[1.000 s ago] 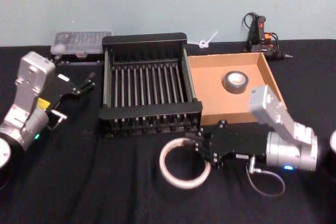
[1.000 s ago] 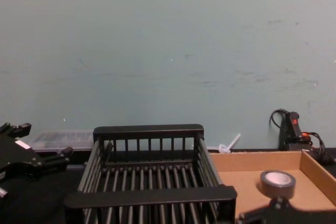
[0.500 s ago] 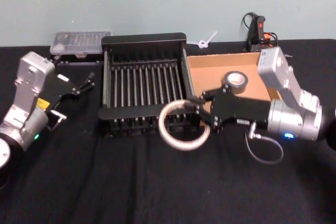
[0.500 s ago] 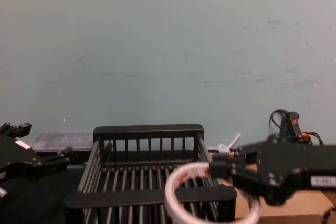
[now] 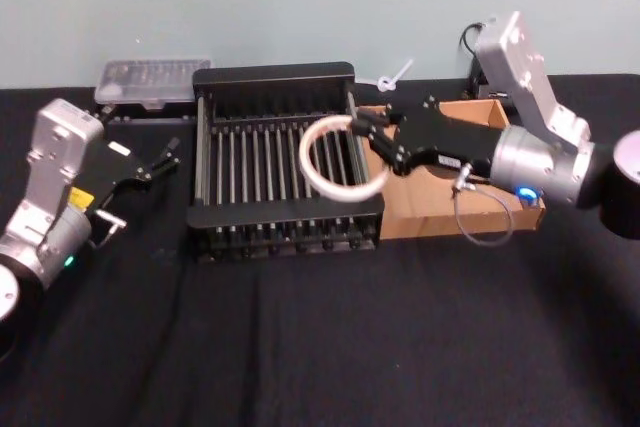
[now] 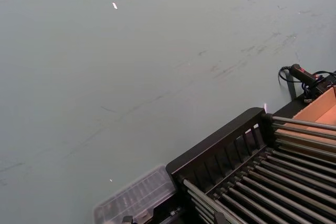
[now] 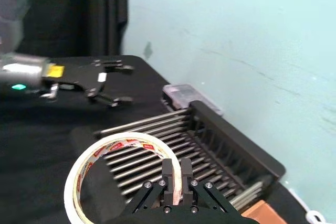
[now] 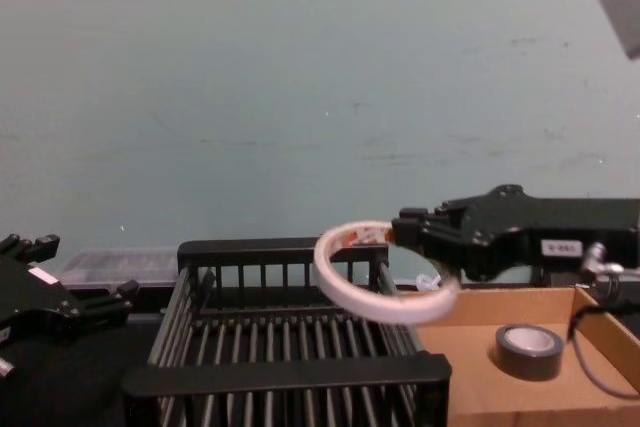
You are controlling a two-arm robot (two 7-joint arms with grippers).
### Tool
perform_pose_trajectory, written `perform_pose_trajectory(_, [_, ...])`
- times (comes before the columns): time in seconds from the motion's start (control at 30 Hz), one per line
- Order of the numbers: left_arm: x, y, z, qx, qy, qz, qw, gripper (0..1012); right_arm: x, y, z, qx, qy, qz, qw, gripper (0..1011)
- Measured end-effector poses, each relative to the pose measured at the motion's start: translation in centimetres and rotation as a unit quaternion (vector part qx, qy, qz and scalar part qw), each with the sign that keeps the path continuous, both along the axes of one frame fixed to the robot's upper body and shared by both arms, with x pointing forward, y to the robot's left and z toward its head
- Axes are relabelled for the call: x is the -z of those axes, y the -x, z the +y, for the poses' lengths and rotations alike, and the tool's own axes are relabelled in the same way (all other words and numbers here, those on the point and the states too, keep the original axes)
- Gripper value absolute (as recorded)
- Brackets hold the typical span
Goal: Pick up the white tape and place it into the black box , Pick up the silver tape and place it into the brown box.
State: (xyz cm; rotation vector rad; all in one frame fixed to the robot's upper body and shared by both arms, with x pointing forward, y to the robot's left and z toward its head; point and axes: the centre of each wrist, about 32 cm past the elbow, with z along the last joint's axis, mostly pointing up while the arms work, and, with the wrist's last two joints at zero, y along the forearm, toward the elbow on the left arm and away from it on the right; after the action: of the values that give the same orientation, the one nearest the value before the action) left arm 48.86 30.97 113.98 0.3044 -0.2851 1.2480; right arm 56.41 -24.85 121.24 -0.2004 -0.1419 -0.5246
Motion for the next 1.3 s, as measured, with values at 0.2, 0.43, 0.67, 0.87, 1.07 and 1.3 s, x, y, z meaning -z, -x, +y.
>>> perform_pose_trajectory(0.2, [0.0,0.0,0.0,0.0,0.0,0.0,1.0,1001,-0.2,-1.5,0.9,0.023,-0.008,0.01,0.9996,96])
perform_pose_trajectory(0.43, [0.0,0.0,0.0,0.0,0.0,0.0,1.0,1001,-0.5,-3.7,2.6,0.045,-0.008,0.039,0.9982,96])
perform_pose_trajectory(0.67, [0.0,0.0,0.0,0.0,0.0,0.0,1.0,1001,-0.8,-5.6,4.3,0.049,0.003,0.061,0.9969,96])
perform_pose_trajectory(0.87, [0.0,0.0,0.0,0.0,0.0,0.0,1.0,1001,-0.7,-6.9,5.5,0.05,0.024,0.074,0.9957,96])
perform_pose_trajectory(1.07, [0.0,0.0,0.0,0.0,0.0,0.0,1.0,1001,-0.2,-7.5,6.1,0.052,0.036,0.086,0.9942,96])
perform_pose_trajectory(1.3, [0.0,0.0,0.0,0.0,0.0,0.0,1.0,1001,0.3,-7.7,6.5,0.056,0.044,0.094,0.993,96])
